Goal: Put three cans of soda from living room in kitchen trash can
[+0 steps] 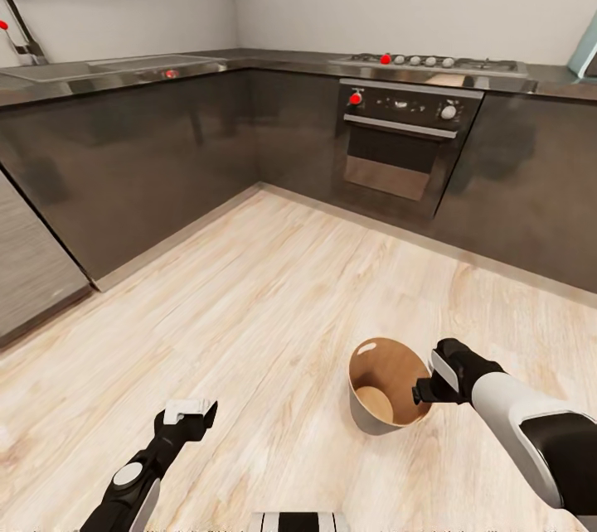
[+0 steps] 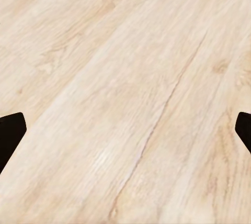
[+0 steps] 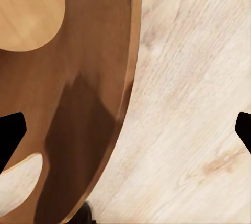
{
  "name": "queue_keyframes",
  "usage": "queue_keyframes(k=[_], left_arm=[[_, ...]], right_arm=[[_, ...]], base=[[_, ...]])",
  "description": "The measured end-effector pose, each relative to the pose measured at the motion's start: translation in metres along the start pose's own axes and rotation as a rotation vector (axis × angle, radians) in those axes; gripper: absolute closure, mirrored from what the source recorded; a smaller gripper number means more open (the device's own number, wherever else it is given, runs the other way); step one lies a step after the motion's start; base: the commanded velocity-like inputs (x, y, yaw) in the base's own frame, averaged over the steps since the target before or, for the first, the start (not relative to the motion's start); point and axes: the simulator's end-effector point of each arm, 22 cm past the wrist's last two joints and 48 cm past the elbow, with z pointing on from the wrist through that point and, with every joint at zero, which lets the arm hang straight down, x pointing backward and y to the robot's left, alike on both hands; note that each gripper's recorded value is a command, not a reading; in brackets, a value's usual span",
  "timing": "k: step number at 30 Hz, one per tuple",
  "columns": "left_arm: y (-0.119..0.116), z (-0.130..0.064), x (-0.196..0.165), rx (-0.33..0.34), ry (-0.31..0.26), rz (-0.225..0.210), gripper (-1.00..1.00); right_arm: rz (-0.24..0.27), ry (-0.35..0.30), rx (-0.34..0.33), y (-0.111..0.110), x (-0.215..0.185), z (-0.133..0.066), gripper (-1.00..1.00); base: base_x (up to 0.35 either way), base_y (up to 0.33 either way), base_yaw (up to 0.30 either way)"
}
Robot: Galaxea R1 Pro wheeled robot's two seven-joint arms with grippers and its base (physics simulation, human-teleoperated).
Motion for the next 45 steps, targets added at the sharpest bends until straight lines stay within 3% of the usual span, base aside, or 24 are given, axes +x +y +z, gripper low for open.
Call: queue_keyframes(k=[18, 19, 23, 45], left_arm=[[0.0006, 0.0007, 0.0041, -0.002, 0.008, -0.001, -1.0], [0.0006, 0.0007, 0.0042, -0.002, 0.008, -0.001, -1.0], [0.0006, 0.0007, 0.0044, -0.002, 0.008, -0.001, -1.0], [0.0003, 0.0007, 0.0064, -0.003, 0.012, 0.008, -1.0]], right_arm=[[-0.003, 0.005, -0.001, 0.0012, 0.0016, 0.0029, -1.0], [-0.003, 0.005, -0.001, 0.0011, 0.0017, 0.0029, 1.0], [0.014, 0.005, -0.02, 0.0052, 0.0017, 0.0029, 1.0], [0.007, 0.003, -0.01, 0.0023, 0.0009, 0.0025, 1.0]], base=[[0.0, 0.0, 0.0], [0.0, 0.0, 0.0], [0.0, 0.0, 0.0], [0.0, 0.0, 0.0]])
